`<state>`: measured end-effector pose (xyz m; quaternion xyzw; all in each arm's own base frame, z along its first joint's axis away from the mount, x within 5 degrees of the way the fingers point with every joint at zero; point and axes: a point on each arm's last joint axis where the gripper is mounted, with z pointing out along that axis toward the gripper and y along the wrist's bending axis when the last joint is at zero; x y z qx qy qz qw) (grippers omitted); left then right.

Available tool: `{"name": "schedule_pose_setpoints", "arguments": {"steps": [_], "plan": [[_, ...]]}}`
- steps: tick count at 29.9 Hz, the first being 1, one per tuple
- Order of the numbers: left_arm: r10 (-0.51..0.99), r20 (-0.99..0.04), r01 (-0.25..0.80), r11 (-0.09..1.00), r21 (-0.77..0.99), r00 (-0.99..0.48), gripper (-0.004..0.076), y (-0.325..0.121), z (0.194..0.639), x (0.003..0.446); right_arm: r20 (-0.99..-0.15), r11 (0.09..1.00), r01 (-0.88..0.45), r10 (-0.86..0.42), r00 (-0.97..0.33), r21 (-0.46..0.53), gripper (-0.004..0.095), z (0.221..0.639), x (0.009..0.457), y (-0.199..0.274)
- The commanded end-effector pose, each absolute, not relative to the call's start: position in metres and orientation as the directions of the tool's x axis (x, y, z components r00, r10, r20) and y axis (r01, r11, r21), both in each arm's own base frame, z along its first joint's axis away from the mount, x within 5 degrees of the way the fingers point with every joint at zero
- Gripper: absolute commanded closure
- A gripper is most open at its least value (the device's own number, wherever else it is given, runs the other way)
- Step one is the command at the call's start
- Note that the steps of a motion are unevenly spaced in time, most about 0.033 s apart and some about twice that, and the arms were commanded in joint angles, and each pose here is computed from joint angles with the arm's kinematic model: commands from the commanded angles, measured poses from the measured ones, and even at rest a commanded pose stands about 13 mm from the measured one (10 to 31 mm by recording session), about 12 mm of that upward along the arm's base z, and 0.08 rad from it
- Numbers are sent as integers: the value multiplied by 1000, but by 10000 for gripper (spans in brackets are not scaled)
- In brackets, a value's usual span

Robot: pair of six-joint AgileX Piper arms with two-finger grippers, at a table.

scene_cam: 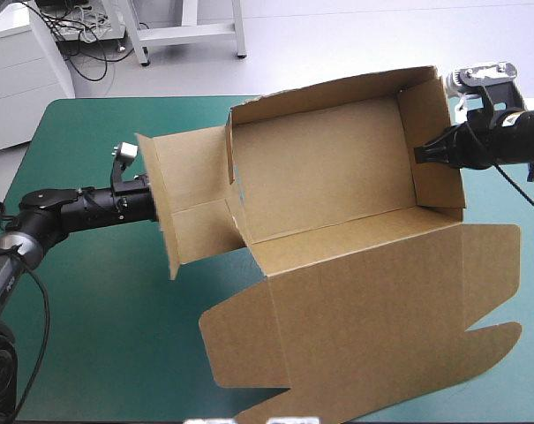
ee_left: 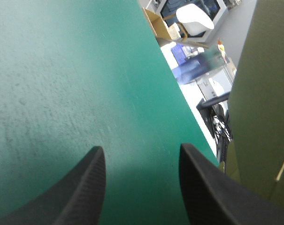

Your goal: Fold the box

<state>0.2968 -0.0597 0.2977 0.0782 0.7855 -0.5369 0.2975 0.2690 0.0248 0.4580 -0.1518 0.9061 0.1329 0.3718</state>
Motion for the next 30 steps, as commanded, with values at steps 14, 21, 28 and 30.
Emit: {"name": "schedule_pose_setpoints", "arguments": {"steps": [14, 21, 28, 30], "plan": [[-221, -626, 596, 191, -780, -748, 274, -81, 364, 265, -745, 938, -326, -135, -653, 117, 931, 475, 255, 22], [-211, -643, 620, 169, -766, -737, 272, -88, 372, 257, -749, 940, -317, -121, -652, 124, 930, 476, 256, 22], [-226, -639, 642, 70, -764, -735, 258, -106, 381, 251, -751, 943, -304, -103, -653, 136, 929, 476, 256, 22], [-240, -642, 651, 51, -758, -728, 245, -108, 384, 251, -752, 940, -313, -108, -650, 135, 929, 476, 256, 25]]}}
